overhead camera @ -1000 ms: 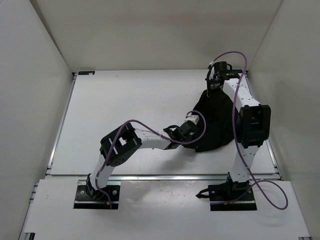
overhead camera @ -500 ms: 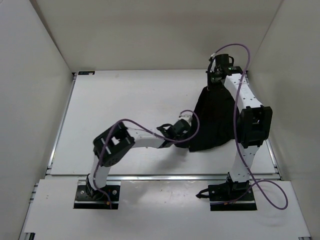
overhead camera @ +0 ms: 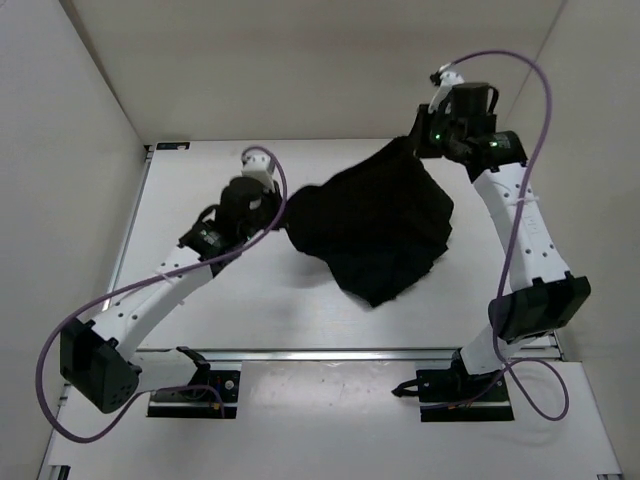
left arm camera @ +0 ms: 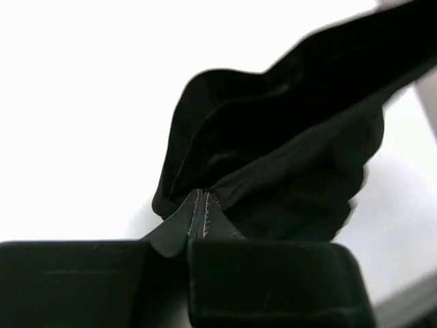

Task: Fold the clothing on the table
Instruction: Flatten the skirt out

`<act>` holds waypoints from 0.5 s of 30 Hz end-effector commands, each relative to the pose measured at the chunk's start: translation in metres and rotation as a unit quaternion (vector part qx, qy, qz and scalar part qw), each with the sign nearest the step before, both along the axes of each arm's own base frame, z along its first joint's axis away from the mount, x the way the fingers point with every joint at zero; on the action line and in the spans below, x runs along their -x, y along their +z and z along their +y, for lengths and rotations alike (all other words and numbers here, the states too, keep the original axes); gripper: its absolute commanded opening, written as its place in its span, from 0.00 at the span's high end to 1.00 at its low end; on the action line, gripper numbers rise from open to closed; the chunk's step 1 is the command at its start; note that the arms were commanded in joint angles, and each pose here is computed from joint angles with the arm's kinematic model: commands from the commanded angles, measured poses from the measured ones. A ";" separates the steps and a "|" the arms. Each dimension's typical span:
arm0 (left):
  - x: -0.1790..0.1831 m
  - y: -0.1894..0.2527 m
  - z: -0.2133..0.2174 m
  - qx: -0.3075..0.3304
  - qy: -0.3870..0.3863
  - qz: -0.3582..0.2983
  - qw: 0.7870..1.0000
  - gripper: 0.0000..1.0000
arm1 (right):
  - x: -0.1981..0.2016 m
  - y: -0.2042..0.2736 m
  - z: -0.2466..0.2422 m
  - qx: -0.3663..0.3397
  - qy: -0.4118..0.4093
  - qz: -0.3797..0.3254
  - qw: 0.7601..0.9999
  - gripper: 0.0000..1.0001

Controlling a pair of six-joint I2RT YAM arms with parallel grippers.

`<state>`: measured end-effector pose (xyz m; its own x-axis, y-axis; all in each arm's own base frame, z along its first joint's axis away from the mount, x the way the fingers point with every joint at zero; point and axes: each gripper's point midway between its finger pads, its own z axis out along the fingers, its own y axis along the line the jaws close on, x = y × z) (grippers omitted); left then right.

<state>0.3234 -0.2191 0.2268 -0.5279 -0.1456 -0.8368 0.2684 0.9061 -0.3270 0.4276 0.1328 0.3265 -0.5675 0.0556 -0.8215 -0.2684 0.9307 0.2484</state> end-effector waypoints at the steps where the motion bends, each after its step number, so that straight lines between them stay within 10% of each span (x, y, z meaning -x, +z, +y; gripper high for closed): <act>1: -0.015 0.077 0.041 -0.076 0.019 -0.089 0.993 1.00 | 0.012 0.128 -0.002 -0.025 -0.004 -0.175 0.984 1.00; 7: 0.018 0.213 0.047 -0.073 0.014 -0.218 0.973 1.00 | 0.086 0.191 0.010 -0.030 -0.002 -0.247 0.968 1.00; 15: 0.072 0.228 0.078 0.000 0.003 -0.230 0.973 1.00 | 0.154 0.159 -0.036 -0.041 -0.025 -0.220 0.974 1.00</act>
<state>0.2580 -0.1717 0.4684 -0.0662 -0.1549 -0.9857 0.4625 0.8706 -0.1679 0.2721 0.1253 0.4930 -0.1593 0.1376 -0.9776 -0.4246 0.8844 0.1936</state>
